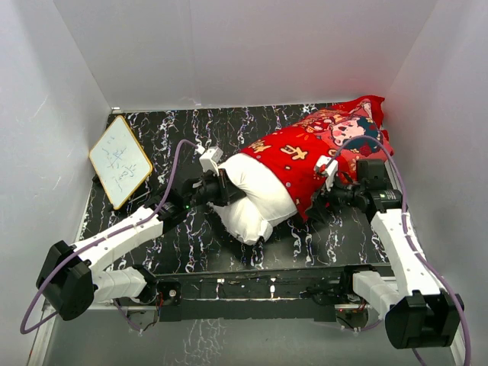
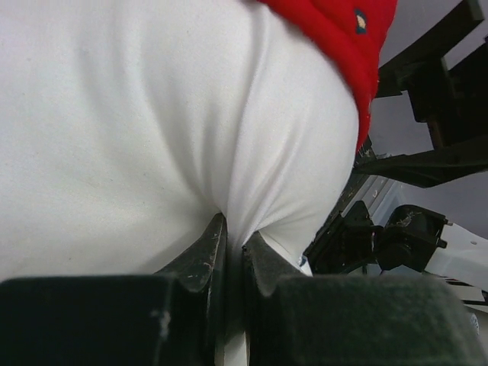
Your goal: Put the pillow into the pillowcase
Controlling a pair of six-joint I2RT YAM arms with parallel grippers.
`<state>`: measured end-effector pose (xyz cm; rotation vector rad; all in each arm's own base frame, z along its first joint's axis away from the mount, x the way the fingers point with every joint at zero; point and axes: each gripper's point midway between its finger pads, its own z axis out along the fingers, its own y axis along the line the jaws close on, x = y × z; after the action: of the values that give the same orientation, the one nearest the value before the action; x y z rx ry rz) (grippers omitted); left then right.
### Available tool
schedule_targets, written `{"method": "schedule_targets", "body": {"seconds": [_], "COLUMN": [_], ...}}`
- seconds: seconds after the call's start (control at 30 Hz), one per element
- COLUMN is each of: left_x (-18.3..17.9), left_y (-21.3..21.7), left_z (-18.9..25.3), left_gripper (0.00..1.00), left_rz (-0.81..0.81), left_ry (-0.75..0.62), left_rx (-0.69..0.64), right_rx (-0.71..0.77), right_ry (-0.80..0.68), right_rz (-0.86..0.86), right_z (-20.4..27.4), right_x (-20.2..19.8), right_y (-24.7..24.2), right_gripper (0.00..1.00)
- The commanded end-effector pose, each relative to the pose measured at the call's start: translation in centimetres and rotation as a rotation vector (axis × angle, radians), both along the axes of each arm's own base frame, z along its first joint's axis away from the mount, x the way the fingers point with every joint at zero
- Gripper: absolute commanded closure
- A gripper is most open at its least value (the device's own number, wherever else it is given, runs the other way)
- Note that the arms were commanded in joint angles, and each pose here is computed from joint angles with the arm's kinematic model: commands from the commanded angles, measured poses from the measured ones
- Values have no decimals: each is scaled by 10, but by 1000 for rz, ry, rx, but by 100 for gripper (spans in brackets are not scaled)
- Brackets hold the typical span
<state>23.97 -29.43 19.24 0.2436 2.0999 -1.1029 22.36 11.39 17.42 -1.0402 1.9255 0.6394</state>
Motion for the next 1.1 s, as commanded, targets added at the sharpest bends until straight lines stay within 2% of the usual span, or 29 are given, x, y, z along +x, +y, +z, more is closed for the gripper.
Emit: {"method": "schedule_targets", "body": {"seconds": [0.0,0.17,0.23,0.3,0.37,0.43,0.47,0.67,0.73,0.83,0.9,0.93,1.0,1.07], "left_x": [0,-3,-5,-6,-7,-5,-4,8,11,15,17,17,18,19], "left_y": [-13,-15,-14,-12,-9,-5,-3,8,6,3,2,3,8,17], "left_z": [67,77,78,78,78,80,80,91,96,98,93,86,62,33], "left_gripper": [100,100,100,100,100,100,100,100,100,100,100,100,100,100], "left_rz": [-53,-68,-72,-70,-61,-48,-42,-3,-4,-8,-4,2,21,50], "left_ry": [-99,-101,-101,-102,-109,-123,-131,-181,-189,-182,-167,-154,-111,-56], "left_rx": [-148,-174,-178,-174,-159,-137,-120,-25,-16,-11,0,8,35,52], "right_rx": [-50,-94,-98,-98,-85,-47,-25,204,293,445,505,507,457,371], "right_ry": [-34,-50,-39,-47,-83,-141,-175,-402,-433,-378,-295,-259,-201,-114], "right_rz": [-85,-95,-81,-61,-28,39,86,396,514,722,788,769,625,435], "right_z": [-4,-13,-13,-4,17,48,66,208,248,284,287,278,244,188], "right_x": [32,48,51,54,56,53,49,21,12,2,5,15,49,88], "right_y": [0,18,23,29,35,44,50,94,113,137,150,159,177,182], "right_gripper": [22,23,30,48,71,86,90,92,92,92,92,92,92,92]}}
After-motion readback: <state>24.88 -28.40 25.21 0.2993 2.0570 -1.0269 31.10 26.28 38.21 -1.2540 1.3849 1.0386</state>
